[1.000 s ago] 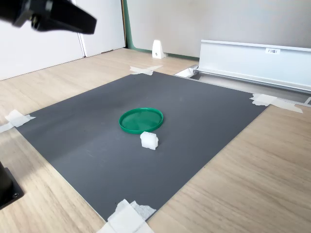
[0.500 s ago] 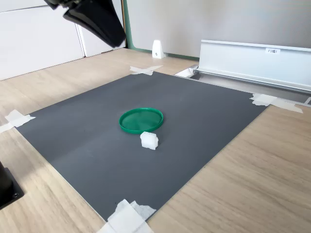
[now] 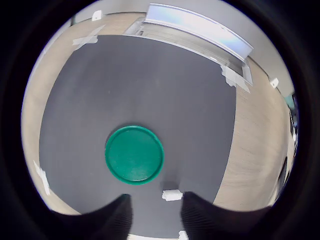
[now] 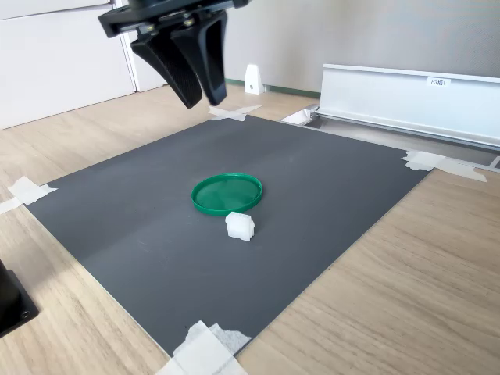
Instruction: Grasp a white terminal and put it on the green lid.
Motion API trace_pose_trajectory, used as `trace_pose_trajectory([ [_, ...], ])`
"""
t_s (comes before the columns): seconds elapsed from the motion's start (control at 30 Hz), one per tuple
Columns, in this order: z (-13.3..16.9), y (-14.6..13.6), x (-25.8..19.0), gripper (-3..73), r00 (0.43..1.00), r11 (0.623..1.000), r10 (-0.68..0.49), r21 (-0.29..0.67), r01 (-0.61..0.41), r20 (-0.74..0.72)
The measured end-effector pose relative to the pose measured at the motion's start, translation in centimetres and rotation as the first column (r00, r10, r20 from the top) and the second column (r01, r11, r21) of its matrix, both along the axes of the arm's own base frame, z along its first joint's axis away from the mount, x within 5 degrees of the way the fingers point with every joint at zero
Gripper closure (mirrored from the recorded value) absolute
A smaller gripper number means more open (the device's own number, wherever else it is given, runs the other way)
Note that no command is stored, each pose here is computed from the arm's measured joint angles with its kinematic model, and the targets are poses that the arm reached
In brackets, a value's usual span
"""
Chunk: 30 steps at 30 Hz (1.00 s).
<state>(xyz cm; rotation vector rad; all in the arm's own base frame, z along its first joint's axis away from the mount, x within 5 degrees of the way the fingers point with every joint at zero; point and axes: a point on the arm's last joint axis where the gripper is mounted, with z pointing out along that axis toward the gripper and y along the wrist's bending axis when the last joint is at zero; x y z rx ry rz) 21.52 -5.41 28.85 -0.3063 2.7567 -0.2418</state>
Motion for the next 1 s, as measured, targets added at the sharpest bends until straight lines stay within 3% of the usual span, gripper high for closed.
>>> trace_pose_trajectory([
  [0.1, -0.2, -1.9, -0.3, 11.9, 0.999, 0.999, -0.054, 0.007, 0.054, -0.009],
  [0.2, -0.5, -3.3, -0.9, 8.2, 0.999, 1.000, -0.005, -0.021, 0.003, -0.054],
  [0.37, -1.1, -3.9, -1.3, 7.7, 0.983, 0.993, 0.116, -0.016, -0.120, -0.139],
  [0.57, -1.3, -4.3, -0.8, 7.7, 0.986, 0.991, 0.117, -0.044, -0.123, -0.118],
  [0.77, -2.8, -4.3, -1.0, 7.7, 0.976, 0.979, 0.178, -0.079, -0.189, -0.124],
  [1.0, -4.2, -5.3, -0.8, 7.7, 0.983, 0.984, 0.146, -0.087, -0.156, -0.112],
])
